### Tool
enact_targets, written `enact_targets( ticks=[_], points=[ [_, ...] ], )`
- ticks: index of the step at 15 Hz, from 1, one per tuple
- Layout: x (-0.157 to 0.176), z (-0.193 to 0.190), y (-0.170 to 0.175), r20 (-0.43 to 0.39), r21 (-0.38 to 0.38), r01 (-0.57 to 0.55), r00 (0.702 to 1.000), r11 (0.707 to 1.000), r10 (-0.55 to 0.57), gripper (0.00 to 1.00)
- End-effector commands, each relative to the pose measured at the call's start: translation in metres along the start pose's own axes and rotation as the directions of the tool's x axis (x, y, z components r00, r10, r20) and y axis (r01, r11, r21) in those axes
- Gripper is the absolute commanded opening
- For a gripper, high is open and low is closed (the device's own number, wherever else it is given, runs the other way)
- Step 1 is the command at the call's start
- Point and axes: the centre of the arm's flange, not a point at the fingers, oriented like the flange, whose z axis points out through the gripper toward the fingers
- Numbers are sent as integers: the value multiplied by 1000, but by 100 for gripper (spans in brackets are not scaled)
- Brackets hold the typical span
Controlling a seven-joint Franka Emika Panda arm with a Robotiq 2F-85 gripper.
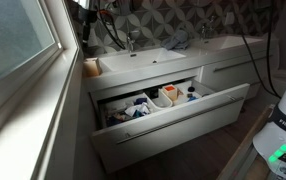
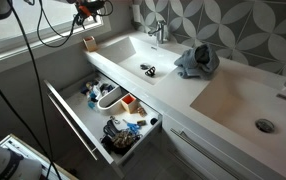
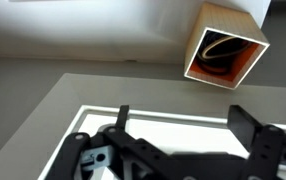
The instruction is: Take a box out of the drawer and place it to the left of the sink
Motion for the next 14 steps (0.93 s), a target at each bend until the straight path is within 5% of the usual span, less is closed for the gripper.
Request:
enact_targets(
  ticks=[1, 7, 11, 13, 14],
  points=[
    [-21, -47, -7, 71, 23, -129, 989, 991, 127, 100],
    [-66, -111, -46, 268, 12, -397, 886, 918, 380, 100],
    [-76, -153, -86, 357, -16, -575, 761, 818, 542, 100],
    [-74, -176, -106, 339, 4, -673, 697, 740, 632, 100],
    [-69, -190, -112, 293, 26, -685, 702, 728, 649, 100]
  ],
)
